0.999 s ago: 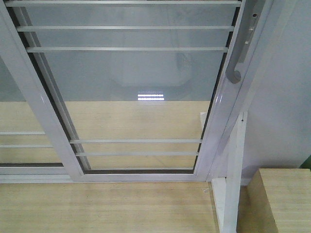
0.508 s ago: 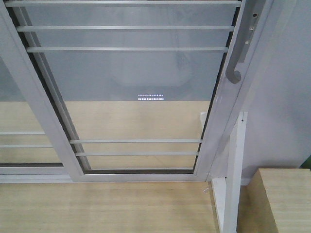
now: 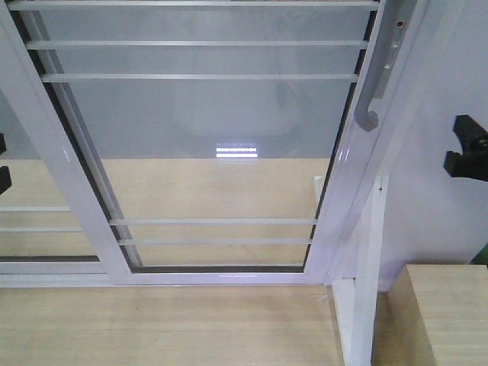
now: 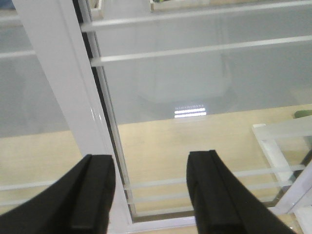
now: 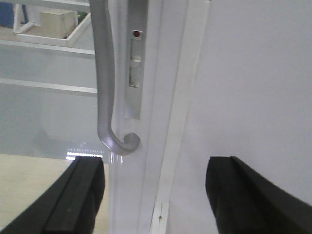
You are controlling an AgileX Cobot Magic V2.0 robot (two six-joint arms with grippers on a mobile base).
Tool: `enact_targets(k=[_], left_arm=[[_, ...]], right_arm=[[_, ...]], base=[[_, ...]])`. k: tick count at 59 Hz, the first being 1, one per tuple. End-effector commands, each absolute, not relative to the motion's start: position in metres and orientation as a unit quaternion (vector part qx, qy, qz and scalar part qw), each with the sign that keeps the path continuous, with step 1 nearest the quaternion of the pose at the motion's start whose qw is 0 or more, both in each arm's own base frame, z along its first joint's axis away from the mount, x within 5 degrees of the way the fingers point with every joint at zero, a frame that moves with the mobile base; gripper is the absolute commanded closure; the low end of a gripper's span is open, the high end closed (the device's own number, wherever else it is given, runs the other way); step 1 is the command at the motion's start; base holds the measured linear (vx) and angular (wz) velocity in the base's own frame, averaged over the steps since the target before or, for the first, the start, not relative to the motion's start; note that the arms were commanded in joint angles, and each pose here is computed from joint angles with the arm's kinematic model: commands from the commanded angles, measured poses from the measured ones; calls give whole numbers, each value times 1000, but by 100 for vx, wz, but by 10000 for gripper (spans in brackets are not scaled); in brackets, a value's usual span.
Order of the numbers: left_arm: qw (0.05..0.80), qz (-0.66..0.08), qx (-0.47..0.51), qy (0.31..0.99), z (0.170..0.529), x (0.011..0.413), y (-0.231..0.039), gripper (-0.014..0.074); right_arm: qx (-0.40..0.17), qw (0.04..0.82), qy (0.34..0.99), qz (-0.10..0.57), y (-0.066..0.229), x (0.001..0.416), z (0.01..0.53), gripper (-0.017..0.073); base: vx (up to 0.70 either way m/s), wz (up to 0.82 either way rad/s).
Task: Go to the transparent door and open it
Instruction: 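Raise the right gripper to the grey door handle and grasp it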
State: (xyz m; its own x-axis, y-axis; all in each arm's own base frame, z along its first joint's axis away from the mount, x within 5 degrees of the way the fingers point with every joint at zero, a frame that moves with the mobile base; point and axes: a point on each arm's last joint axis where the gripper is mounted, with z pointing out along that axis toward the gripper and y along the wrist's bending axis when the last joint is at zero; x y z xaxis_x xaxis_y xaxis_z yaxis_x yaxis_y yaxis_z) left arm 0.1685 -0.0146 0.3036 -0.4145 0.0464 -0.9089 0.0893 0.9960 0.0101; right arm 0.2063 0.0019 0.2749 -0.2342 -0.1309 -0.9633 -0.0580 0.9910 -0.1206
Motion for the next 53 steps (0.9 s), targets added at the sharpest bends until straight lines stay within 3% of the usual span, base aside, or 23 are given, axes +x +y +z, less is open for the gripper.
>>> enact_targets(k=[1,28,36,53], left_arm=[[586,-41,24,809,319,172,-16,108],[599,-44,21,800,322,172,-16,108],[599,-44,21,800,322,172,-16,108],[598,-44,21,800,322,172,-16,108]], right_arm=[[-101,697,710,-12,15,227,291,47],[-80,737,670,49,30,338,291,47],[-111,743,657,55,36,361,298,51],[-102,743,657,75,40,407,288,127]], base=[[0,0],[0,0],[0,0],[0,0]])
